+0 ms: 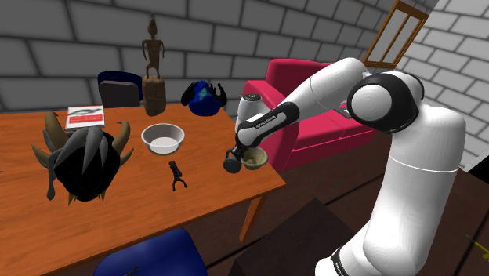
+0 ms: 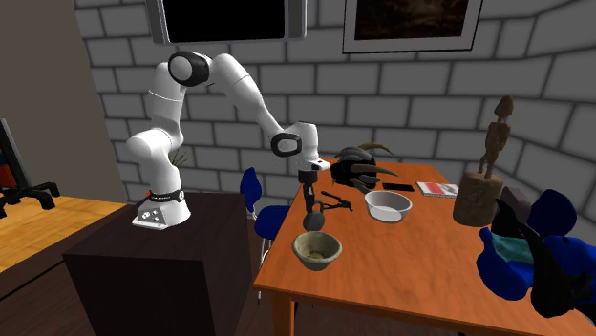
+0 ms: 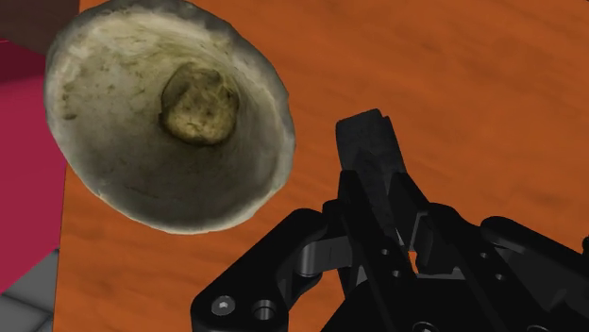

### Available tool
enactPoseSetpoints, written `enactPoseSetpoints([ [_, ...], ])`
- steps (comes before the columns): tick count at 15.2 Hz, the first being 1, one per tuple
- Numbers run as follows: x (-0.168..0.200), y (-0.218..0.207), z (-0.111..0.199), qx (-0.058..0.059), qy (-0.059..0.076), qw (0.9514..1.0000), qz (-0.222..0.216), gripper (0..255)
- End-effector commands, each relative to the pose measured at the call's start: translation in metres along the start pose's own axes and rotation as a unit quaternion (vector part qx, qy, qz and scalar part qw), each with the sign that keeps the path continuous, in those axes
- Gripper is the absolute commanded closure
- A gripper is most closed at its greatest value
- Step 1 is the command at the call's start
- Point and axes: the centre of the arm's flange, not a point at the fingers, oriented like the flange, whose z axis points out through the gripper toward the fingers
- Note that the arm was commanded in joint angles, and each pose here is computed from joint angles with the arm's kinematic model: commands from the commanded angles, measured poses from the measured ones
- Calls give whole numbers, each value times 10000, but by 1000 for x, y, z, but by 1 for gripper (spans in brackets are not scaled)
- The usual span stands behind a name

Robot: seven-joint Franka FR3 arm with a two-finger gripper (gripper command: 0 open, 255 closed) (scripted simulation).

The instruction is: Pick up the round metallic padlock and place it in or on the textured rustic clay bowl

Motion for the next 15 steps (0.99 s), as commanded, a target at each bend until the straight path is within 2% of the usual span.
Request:
enactPoseSetpoints([
  [1, -1, 2, -10, 0, 0, 10000, 1, 255],
  [15, 2, 11, -83, 0, 0, 10000, 1, 255],
])
